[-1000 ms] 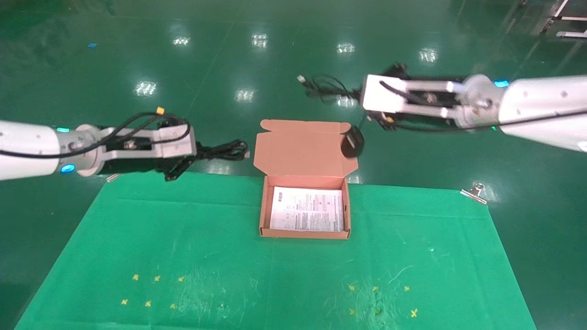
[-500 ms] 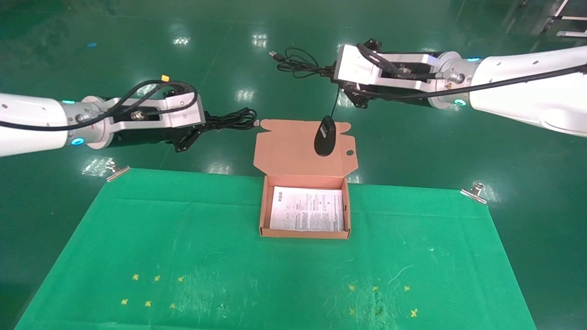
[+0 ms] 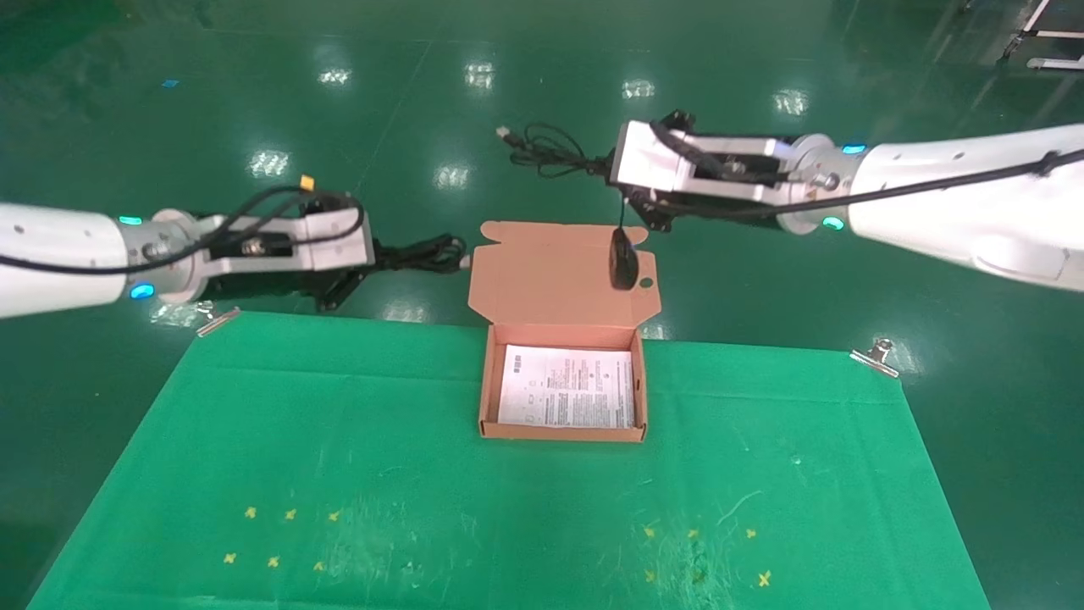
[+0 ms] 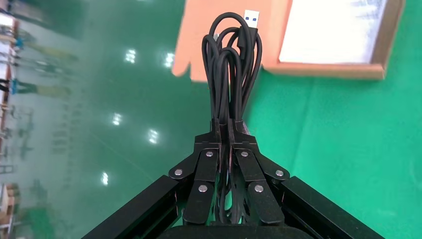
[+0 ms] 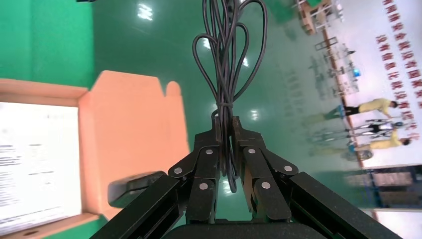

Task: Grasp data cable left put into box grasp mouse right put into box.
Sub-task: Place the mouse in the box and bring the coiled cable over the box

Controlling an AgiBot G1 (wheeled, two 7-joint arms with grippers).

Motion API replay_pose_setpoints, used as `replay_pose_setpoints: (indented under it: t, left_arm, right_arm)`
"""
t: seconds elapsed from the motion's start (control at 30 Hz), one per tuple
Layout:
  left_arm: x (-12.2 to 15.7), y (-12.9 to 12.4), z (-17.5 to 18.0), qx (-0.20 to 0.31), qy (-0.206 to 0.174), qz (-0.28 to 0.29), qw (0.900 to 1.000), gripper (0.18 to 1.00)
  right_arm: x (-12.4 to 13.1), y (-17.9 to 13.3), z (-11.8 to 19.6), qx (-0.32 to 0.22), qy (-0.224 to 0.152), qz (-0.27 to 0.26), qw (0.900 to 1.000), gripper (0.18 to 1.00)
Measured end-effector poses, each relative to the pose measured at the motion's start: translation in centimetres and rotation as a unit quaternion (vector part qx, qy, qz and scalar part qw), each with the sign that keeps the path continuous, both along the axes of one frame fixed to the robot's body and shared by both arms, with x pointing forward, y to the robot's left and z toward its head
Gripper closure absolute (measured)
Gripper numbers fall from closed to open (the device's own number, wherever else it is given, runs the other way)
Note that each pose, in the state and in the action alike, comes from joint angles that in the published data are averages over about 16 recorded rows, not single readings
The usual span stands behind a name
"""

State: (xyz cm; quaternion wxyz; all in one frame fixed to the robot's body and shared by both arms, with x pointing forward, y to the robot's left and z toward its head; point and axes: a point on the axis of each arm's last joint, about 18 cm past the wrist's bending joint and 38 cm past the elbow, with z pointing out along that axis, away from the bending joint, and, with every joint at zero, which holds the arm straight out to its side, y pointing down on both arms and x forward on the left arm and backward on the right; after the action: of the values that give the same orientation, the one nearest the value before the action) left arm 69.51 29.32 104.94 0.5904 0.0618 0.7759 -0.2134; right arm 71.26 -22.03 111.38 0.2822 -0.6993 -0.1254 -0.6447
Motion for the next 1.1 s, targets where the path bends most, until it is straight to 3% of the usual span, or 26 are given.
replay_pose_setpoints:
  t: [0.7,1.1]
  left_arm:
    - [-0.1,2.4,-3.0,0.012,0.033,0.057,0.9977,0.984]
    - [-0.7,3.5,-3.6,0.015,0.042,0.086,0.9953,0.985]
  right_arm:
    - [2.6,3.6,-3.9,0.007,0.049,0.013,0.999,0.965]
    - [3.6,5.5,-7.9,0.04,0.101,0.035,0.993,0.965]
